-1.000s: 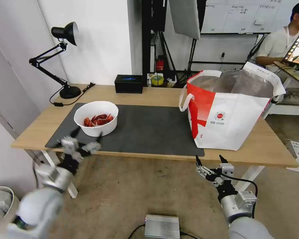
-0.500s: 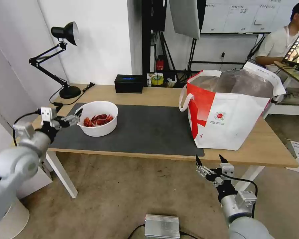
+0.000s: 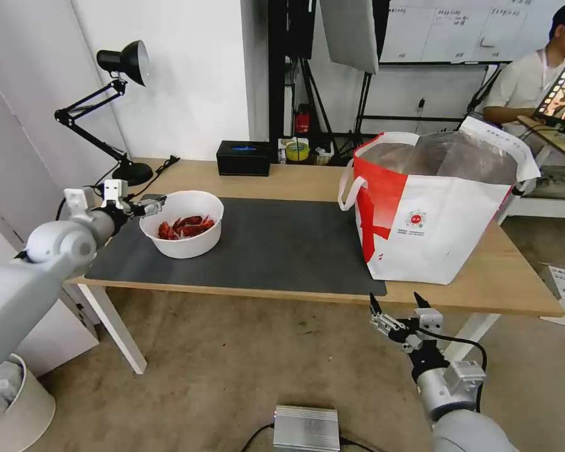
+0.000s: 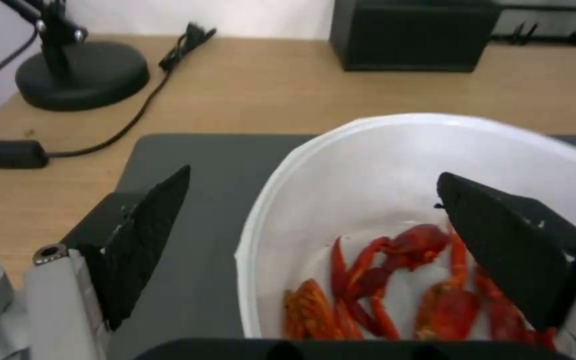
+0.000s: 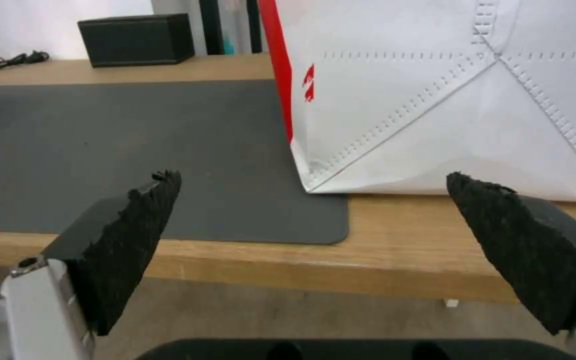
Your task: Pick up the trash from the table and place it into the takeout bag.
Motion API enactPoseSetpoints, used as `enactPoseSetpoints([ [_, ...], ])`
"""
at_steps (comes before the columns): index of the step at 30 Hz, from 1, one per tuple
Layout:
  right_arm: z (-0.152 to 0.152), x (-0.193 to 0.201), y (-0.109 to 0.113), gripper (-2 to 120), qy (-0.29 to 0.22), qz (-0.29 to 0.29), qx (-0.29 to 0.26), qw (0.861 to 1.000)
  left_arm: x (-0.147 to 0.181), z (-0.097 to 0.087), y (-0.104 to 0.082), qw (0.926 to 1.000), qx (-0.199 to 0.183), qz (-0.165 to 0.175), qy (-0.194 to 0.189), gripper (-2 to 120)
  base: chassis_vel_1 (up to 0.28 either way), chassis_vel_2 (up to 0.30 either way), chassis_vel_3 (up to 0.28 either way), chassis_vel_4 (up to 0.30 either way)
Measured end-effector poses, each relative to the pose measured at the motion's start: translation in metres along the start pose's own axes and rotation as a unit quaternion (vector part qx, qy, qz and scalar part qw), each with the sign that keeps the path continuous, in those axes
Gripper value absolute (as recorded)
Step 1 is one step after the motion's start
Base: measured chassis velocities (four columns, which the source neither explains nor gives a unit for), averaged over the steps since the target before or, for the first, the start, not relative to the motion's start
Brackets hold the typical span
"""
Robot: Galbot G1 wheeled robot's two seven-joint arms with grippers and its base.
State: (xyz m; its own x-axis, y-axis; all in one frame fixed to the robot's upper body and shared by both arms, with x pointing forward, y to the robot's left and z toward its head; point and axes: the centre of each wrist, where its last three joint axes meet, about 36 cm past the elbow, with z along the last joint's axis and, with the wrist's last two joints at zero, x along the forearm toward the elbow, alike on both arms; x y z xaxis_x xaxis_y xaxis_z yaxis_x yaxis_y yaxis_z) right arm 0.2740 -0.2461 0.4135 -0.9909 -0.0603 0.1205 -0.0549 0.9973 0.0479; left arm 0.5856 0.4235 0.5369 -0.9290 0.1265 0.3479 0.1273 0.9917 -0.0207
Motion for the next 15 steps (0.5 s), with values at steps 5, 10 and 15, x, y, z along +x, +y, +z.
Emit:
enactPoseSetpoints([
  [5, 0.000, 0.000, 0.000, 100, 0.000, 0.000, 0.000, 1.000, -0.018, 0.001, 0.004, 0.9991, -0.017, -0.020, 0.034, 100, 0.000, 0.000, 0.000, 0.000],
  [10, 0.000, 0.000, 0.000, 100, 0.000, 0.000, 0.000, 1.000, -0.022, 0.004, 0.006, 0.9974, -0.035, -0.032, 0.054, 100, 0.000, 0.000, 0.000, 0.000],
  [15, 0.000, 0.000, 0.000, 100, 0.000, 0.000, 0.000, 1.000, -0.025, 0.003, 0.006, 0.9931, -0.051, -0.047, 0.094, 100, 0.000, 0.000, 0.000, 0.000],
])
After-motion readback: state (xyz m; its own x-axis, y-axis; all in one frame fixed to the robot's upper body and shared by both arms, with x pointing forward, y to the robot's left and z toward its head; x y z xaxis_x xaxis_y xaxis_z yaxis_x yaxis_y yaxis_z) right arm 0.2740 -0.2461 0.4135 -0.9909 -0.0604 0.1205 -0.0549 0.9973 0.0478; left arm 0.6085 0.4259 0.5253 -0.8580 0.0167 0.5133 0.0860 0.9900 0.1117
